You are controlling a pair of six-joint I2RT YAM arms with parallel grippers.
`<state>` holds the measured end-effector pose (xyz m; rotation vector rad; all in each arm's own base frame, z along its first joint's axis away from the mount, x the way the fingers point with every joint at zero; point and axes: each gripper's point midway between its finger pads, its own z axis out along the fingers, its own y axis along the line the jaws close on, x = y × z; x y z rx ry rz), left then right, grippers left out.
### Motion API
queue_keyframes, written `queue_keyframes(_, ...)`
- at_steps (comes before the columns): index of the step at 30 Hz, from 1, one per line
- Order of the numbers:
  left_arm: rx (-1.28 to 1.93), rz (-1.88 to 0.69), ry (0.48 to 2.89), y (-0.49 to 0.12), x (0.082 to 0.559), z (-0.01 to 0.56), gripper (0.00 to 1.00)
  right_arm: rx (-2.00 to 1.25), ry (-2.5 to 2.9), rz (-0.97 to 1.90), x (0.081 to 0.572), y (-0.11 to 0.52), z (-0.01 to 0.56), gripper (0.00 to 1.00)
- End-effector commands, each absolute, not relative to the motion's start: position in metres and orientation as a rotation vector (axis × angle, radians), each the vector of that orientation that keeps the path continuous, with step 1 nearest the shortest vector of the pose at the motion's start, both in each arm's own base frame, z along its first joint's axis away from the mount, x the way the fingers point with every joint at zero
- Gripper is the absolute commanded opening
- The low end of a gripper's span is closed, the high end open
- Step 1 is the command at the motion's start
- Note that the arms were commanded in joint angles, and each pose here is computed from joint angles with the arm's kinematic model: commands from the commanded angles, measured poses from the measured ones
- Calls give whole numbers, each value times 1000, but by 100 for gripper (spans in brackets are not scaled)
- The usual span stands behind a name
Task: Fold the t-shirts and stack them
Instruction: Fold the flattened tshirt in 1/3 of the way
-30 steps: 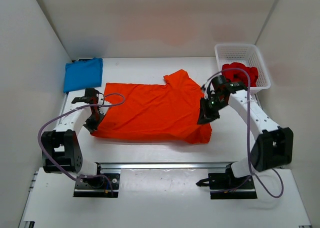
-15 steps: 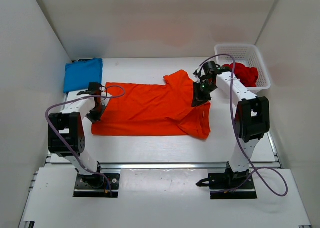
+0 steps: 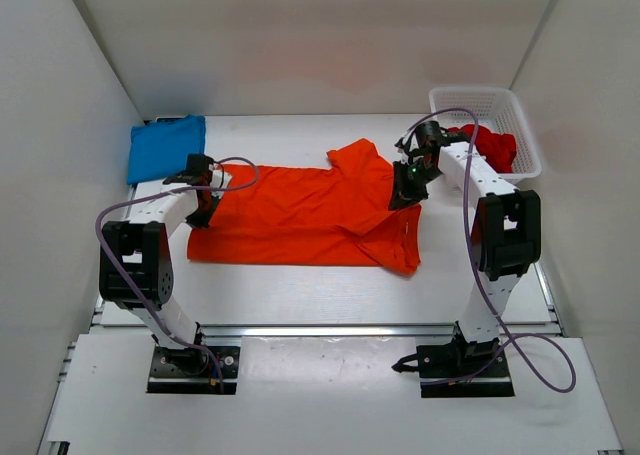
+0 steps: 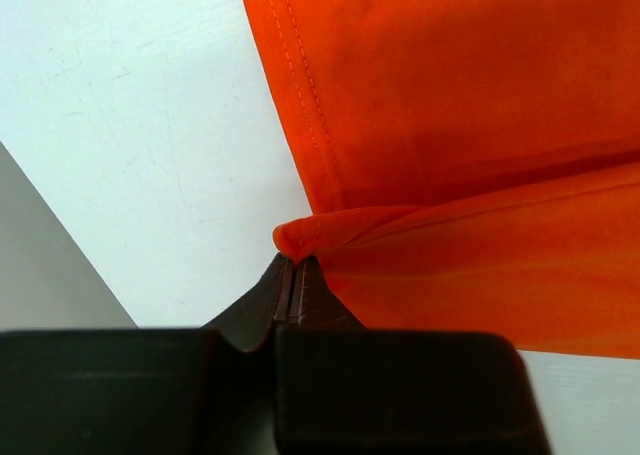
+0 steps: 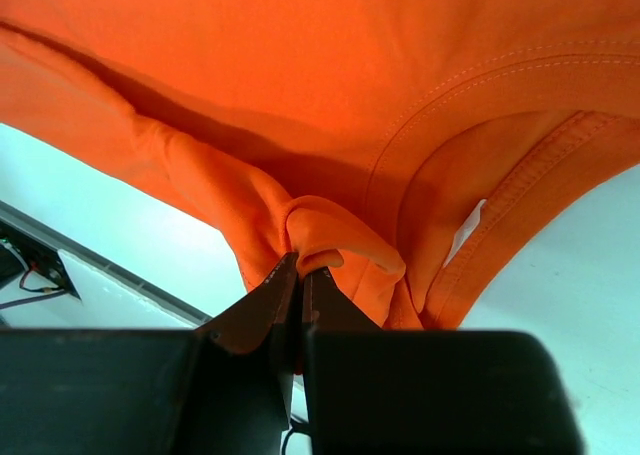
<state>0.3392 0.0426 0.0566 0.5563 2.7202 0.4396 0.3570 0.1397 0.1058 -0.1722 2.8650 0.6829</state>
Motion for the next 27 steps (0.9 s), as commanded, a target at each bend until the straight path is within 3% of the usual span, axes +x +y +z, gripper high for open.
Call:
queue_keyframes(1, 531, 493, 2697, 48, 343, 58, 0, -138, 2816, 719, 367, 135, 113, 0)
queue_keyframes(4, 509, 500, 2687, 48, 350, 58, 1, -137, 2797, 772, 375, 142, 115, 10)
queue_keyframes(6, 501, 510, 2687, 49, 355, 59, 16, -140, 2779, 815, 383, 148, 117, 28)
queue_keyframes(9, 482, 501, 2709, 50, 355, 63, 78, -177, 2753, 833, 396, 159, 125, 44)
queue_keyframes(11, 445, 478, 2731, 52, 354, 70, 88, -177, 2737, 819, 397, 156, 135, 50)
queue_keyframes(16, 418, 294, 2853, 41, 320, 82, 88, -126, 2755, 663, 348, 124, 142, 49)
queue_keyframes(21, 328, 203, 3051, 46, 269, 52, 86, -143, 2833, 528, 259, 115, 108, 49)
queue_keyframes(27, 253, 51, 3107, 32, 265, 31, 85, -132, 2837, 327, 229, 120, 76, 53)
